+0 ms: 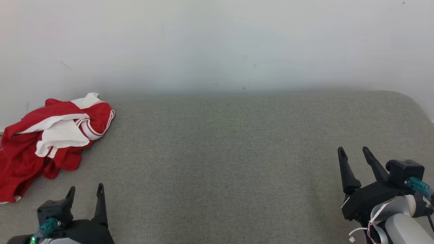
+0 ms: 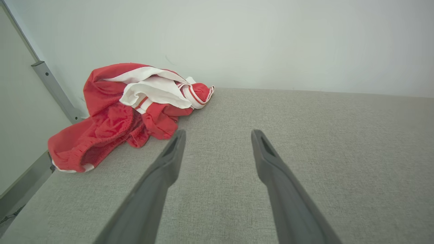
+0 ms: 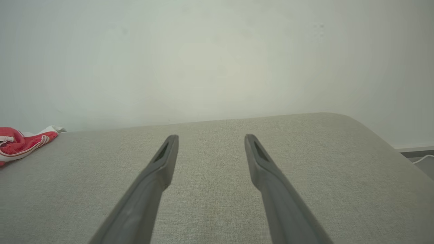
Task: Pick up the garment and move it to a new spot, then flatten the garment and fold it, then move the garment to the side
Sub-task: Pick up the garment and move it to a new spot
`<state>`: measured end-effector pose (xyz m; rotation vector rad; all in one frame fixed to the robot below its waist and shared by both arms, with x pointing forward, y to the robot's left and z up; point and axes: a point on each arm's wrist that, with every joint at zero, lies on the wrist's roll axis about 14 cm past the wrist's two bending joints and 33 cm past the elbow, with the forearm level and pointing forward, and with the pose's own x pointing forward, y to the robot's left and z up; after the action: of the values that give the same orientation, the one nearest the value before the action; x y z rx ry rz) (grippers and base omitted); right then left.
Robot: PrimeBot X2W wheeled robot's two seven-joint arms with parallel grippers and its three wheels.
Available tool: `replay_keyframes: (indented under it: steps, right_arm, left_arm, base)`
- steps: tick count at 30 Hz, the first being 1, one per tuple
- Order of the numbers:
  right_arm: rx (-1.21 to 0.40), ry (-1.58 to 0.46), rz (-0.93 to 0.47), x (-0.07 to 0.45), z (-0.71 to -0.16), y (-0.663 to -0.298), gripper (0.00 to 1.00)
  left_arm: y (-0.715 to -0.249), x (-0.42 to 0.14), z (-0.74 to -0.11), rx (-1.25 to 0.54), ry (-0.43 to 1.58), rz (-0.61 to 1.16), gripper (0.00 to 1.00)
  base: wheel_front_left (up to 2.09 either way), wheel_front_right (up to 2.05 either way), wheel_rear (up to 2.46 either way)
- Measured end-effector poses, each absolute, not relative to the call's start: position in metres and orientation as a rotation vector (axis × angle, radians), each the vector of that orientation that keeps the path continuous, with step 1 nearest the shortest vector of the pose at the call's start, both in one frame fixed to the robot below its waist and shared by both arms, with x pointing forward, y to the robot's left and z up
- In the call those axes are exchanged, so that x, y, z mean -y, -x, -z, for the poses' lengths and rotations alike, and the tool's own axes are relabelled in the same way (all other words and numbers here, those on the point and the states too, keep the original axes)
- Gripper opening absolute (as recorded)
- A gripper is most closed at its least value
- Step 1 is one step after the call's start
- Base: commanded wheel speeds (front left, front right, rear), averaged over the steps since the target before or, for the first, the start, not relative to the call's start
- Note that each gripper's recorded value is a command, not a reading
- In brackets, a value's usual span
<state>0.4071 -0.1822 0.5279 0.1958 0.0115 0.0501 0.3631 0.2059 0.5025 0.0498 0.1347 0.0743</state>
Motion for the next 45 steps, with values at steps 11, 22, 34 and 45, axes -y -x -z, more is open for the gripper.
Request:
replay_keyframes:
  steps: [11,22,34,45]
  right_arm:
    - [-0.057,-0.2,-0.197,0.127,-0.52,-0.422,1.0]
    - [-0.098,-0.187,-0.375,0.057,-0.514,-0.434,1.0]
    - [-0.111,-0.188,-0.573,-0.023,-0.521,-0.435,1.0]
    - [-0.127,-0.172,-0.58,-0.022,-0.516,-0.434,1.0]
  left_arm:
    - [-0.339,-0.249,-0.511,-0.117,-0.049,-0.204,1.0]
    - [-0.297,-0.296,-0.51,-0.129,-0.032,-0.37,1.0]
    - [-0.249,-0.335,-0.509,-0.131,-0.015,-0.527,1.0]
    - [-0.269,-0.333,-0.52,-0.107,0.028,-0.469,1.0]
  base:
    - [0.0,0.0,0.0]
    - [0.0,0.0,0.0]
    - [0.0,0.0,0.0]
    - [0.0,0.0,0.0]
